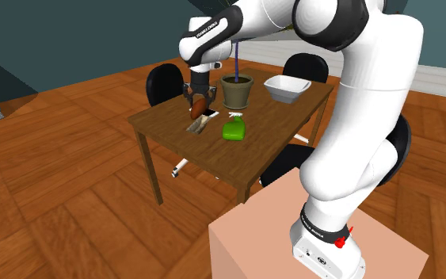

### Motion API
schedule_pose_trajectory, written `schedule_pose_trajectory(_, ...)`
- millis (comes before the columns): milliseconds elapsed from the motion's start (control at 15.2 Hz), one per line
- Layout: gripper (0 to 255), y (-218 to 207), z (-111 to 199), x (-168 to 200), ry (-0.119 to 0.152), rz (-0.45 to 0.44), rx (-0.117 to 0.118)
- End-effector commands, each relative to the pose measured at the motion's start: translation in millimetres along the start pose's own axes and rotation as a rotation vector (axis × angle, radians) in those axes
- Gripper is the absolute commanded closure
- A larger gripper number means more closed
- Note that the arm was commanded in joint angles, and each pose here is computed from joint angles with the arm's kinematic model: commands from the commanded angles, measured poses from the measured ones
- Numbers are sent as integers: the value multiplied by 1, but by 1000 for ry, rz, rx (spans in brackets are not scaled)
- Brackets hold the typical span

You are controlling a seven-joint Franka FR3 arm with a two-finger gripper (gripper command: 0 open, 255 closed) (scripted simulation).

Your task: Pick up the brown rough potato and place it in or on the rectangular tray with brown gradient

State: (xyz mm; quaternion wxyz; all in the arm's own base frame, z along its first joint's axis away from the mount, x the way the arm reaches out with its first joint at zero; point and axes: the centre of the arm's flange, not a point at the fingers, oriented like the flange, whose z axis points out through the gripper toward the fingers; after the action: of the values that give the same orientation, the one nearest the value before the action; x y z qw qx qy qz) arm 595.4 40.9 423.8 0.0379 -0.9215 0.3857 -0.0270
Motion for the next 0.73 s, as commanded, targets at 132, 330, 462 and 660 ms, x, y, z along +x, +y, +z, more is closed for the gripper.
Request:
schedule_pose_trajectory(132, 255, 2, 22, 1, 0, 0, 0)
schedule_pose_trajectory(330, 255, 3, 38, 1, 0, 0, 0)
schedule_pose_trajectory(462, 255, 4, 43, 0, 0, 0, 0)
schedule_pose_trajectory(660, 255, 4, 43, 0, 0, 0, 0)
